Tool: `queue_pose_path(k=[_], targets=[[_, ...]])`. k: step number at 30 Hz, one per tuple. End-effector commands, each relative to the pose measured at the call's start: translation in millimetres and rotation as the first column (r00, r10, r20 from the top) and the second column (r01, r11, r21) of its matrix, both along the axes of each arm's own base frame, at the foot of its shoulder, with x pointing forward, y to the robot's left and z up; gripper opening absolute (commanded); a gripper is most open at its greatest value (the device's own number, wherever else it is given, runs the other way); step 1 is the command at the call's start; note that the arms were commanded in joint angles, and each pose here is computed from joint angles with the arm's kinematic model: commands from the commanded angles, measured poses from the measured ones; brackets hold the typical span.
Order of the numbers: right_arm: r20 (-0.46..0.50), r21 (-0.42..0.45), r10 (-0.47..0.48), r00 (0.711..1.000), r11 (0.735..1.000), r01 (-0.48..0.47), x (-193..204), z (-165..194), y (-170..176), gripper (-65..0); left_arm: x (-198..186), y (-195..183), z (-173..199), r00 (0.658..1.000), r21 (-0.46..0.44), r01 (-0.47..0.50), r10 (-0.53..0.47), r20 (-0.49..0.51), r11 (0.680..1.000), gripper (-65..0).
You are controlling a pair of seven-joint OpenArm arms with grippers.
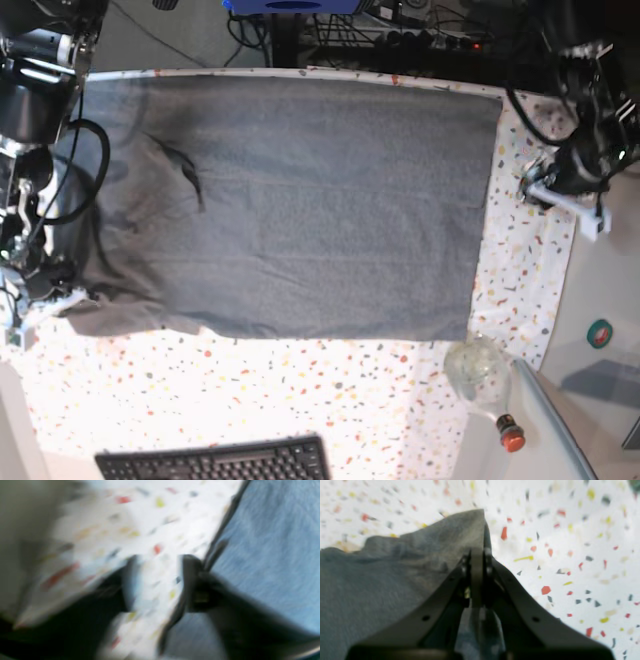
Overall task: Layout the t-shirt on the table in an organized manner, then fold the t-shirt properly
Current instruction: 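Grasp the shirt hem corner with the right gripper and tuck it inward, then grasp the shirt's hem-side corners with both grippers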
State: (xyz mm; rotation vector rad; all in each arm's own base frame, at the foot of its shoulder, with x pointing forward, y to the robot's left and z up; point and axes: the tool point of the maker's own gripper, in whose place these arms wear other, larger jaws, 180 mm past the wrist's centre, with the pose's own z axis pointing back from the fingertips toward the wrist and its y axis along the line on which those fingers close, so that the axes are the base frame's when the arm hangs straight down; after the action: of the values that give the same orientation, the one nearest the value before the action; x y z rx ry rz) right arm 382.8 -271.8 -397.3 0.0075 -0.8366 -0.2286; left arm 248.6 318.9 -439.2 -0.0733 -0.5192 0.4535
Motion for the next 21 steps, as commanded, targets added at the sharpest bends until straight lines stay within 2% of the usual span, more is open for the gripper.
queue_pose_path(k=[1, 3, 5, 9, 13, 16, 21], targets=[[0.047, -0.019, 0.001, 0.999, 1.0, 0.0, 6.5, 17.3, -3.9, -65.0, 22.1, 4.6, 10.3, 0.999, 0.001, 0.002, -0.002, 0.045, 1.0, -24.0], [0.057, -0.031, 0.015, 0.998, 0.999, -0.013, 5.3, 23.8, -0.6, -65.0, 41.8, -7.6, 1.4, 0.999, -0.05, 0.011, -0.009, 0.035, 0.999, -14.8], [0.06, -0.037, 0.022, 0.998, 0.999, -0.02, 5.2, 28.5, 0.3, -65.0, 60.9, -19.8, -3.8, 0.999, -0.091, 0.023, -0.02, 0.029, 0.996, -11.2], [0.051, -0.039, 0.02, 0.998, 0.999, -0.018, 3.3, 31.0, -1.8, -65.0, 86.5, -33.7, -12.2, 0.999, -0.114, 0.039, -0.035, 0.04, 0.993, -11.0], [0.045, -0.044, 0.019, 0.999, 0.999, -0.017, 0.9, 29.3, -3.8, -65.0, 96.7, -56.1, -31.1, 0.995, -0.104, 0.101, -0.099, 0.024, 0.989, -11.0], [0.043, -0.041, 0.021, 0.999, 0.999, -0.019, -0.5, 27.6, -2.8, -65.0, 96.2, -69.3, -44.4, 0.99, -0.101, 0.137, -0.138, 0.002, 0.985, -11.0], [0.044, -0.041, 0.021, 0.999, 0.999, -0.019, -0.3, 27.8, -2.8, -65.0, 88.6, -84.6, -60.5, 0.99, -0.131, 0.133, -0.137, -0.021, 0.982, -12.3]])
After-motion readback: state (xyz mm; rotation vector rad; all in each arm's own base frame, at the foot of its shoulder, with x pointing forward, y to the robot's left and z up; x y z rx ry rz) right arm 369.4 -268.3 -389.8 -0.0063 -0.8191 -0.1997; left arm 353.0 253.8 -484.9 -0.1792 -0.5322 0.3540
